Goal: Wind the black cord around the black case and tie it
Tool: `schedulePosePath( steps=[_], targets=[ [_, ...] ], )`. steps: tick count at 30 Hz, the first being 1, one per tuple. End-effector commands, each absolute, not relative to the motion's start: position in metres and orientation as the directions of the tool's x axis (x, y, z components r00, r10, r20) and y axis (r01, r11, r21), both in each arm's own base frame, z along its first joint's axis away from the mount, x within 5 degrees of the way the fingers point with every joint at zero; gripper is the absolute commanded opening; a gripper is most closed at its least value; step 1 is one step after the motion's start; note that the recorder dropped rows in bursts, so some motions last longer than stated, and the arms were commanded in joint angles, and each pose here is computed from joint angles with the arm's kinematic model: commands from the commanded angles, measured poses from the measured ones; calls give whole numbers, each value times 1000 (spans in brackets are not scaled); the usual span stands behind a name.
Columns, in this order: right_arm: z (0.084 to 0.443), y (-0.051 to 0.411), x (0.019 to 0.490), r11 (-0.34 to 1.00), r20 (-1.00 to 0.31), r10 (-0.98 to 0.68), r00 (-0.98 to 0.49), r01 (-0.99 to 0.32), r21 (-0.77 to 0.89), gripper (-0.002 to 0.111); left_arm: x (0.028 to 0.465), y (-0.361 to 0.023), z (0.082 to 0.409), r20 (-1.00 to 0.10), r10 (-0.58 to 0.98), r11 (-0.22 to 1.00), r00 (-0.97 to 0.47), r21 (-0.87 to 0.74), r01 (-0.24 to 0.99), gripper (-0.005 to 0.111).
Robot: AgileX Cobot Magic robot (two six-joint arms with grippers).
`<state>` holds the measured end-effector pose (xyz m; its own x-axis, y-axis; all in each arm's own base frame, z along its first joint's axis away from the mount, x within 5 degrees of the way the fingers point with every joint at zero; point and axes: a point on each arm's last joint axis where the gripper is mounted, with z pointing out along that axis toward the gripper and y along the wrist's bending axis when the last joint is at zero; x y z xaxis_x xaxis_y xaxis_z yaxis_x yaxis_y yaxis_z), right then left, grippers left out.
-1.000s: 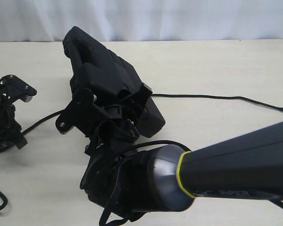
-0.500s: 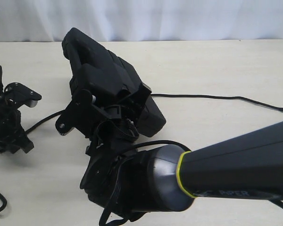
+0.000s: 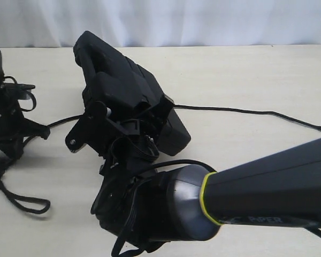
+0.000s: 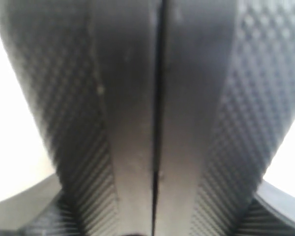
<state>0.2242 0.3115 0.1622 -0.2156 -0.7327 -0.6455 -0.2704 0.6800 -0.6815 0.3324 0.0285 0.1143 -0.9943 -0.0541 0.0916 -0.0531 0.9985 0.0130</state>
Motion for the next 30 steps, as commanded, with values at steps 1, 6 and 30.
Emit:
schedulePosePath(
  steps=[1, 6, 30],
  targets=[
    [181, 303, 229, 683, -657, -729, -193, -153, -714, 4, 337, 55, 115, 36, -412, 907, -911, -78, -413, 0],
    [182, 303, 229, 695, -670, -718, -189, -145, -704, 4, 344, 53, 115, 18, -581, 788, -813, -234, -569, 0],
    [181, 303, 229, 719, -693, -694, -196, -142, -680, 4, 351, 55, 131, -42, -111, 974, -993, -205, -100, 45]
  ],
)
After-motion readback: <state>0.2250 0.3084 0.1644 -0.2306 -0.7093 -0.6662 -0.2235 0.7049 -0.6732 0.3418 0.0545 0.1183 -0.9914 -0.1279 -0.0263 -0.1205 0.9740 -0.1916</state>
